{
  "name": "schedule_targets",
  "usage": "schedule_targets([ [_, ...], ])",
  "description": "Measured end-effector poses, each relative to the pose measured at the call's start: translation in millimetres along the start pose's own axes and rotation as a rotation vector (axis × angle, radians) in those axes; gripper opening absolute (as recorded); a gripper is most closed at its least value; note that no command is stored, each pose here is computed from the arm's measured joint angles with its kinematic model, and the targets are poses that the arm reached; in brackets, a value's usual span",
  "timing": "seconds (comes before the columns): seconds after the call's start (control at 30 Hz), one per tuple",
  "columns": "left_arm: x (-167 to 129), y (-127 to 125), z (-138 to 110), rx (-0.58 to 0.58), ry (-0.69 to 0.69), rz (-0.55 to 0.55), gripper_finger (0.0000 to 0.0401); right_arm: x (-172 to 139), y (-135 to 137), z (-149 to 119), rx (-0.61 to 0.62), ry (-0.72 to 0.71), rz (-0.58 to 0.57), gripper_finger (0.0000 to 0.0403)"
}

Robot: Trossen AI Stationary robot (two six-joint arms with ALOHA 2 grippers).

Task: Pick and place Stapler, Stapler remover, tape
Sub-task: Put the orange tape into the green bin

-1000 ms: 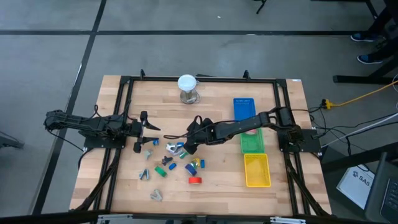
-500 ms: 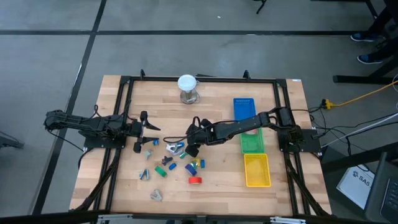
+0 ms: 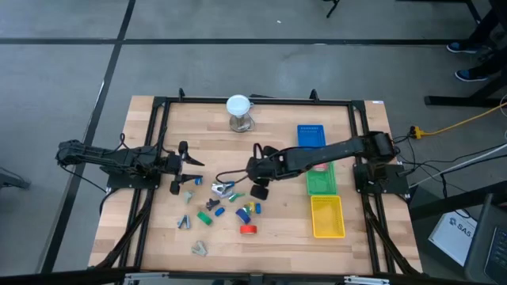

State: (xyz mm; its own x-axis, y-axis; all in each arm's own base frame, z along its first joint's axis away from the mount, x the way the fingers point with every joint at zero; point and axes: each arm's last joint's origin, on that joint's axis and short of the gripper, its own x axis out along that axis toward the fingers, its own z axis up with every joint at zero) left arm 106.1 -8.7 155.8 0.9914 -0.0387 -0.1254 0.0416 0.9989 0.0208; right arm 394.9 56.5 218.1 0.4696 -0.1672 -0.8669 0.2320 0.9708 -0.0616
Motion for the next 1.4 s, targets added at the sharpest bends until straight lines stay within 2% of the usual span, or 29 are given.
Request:
schedule_targets([
  [0.23,0.0,0.0,0.2,0.0,-0.001,0.0,0.0196,-34.6,-8.7,-32.6,-0.115,0.005,0.024,0.0108],
  [0.5,0.0,0.0,0.1,0.0,0.0,0.0,0.0196,-70.4,-27.1,-75.2,-0.127,0.032,0.139,0.0108],
  [0.83,0.0,0.0,0.1,0.0,-0.001,0.0,0.0196,-105.7,-47.0,-118.6,-0.159,0.105,0.124,0.0116],
  [1.1,0.0,0.0,0.1,0.0,-0.001,0.0,0.0196,-121.4,-60.2,-140.7,-0.17,0.167,0.112,0.0114],
  [1.4,0.0,0.0,0.2,0.0,-0.001,0.0,0.0196,-109.0,-68.5,-169.1,-0.181,0.225,0.094,0.0115],
])
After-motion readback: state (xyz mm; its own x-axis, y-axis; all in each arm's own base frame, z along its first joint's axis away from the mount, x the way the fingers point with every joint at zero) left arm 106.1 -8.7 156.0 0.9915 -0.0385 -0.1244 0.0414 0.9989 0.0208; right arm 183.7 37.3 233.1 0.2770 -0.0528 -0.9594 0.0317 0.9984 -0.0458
